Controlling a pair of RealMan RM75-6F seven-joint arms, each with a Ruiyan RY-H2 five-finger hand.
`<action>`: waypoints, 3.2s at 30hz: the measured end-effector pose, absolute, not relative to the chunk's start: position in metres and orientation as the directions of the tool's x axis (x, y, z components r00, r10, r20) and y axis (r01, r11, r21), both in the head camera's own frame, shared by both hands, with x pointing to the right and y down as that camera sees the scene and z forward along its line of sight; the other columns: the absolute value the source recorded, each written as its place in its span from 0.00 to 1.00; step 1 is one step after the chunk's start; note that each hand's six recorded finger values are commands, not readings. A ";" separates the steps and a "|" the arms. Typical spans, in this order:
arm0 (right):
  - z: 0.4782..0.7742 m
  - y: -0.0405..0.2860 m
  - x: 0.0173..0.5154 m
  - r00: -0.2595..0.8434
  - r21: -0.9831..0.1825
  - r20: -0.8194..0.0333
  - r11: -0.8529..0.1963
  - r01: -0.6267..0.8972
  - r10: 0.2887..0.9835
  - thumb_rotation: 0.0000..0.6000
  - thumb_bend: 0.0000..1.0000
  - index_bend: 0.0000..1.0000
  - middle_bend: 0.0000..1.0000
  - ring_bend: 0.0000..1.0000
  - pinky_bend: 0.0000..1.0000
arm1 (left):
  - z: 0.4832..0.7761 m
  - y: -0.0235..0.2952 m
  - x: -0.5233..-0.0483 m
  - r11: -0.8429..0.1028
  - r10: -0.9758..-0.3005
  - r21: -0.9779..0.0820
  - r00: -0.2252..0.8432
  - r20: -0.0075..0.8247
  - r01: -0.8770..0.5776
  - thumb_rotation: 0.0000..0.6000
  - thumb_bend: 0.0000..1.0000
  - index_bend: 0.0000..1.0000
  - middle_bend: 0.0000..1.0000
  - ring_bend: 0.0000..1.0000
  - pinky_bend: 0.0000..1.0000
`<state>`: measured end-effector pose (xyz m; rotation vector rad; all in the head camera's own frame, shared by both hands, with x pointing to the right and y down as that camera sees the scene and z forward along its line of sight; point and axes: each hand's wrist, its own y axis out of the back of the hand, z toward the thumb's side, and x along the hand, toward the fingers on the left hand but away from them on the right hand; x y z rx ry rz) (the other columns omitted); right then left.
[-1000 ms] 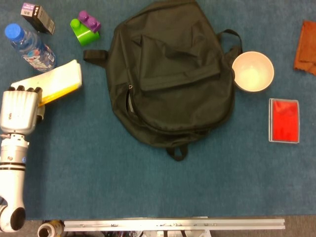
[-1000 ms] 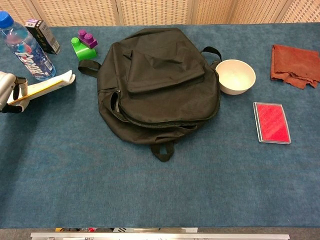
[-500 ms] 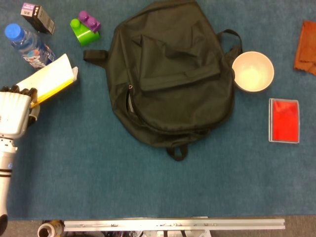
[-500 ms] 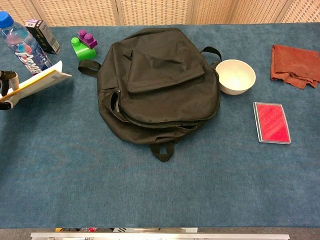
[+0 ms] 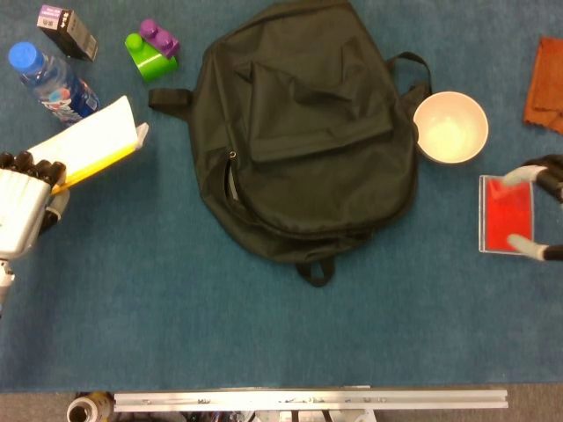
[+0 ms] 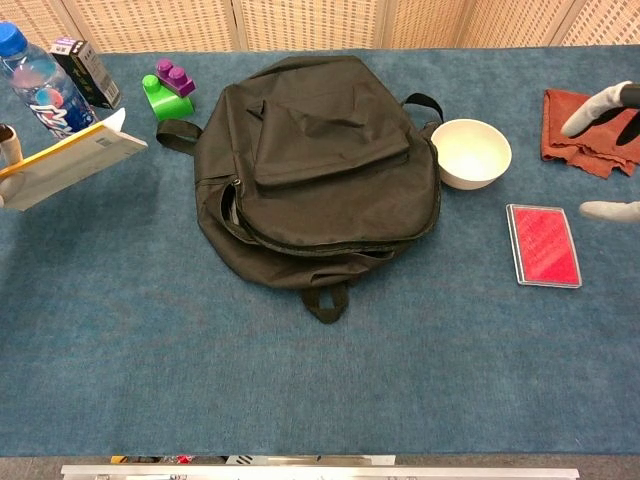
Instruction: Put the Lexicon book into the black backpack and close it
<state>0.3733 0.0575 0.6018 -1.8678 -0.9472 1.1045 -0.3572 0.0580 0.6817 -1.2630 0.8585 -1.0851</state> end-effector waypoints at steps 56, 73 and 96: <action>0.763 0.015 0.149 0.477 -0.809 -0.557 -0.575 -0.124 0.680 1.00 0.66 0.31 0.37 0.23 0.34 | 0.655 0.091 -0.325 0.031 -0.881 -0.998 0.473 0.001 0.058 1.00 0.34 0.76 0.69 0.53 0.60; 0.742 -0.033 0.133 0.385 -0.855 -0.462 -0.516 0.044 0.799 1.00 1.00 0.69 0.63 0.61 0.86 | 0.656 0.087 -0.316 0.030 -0.825 -0.999 0.565 -0.002 0.039 1.00 0.34 0.76 0.69 0.53 0.60; 0.708 -0.069 0.075 0.369 -0.826 -0.303 -0.435 0.357 0.879 1.00 1.00 0.69 0.63 0.62 0.86 | 0.656 0.065 -0.236 0.069 -0.640 -0.997 0.765 -0.073 -0.038 1.00 0.34 0.76 0.69 0.53 0.60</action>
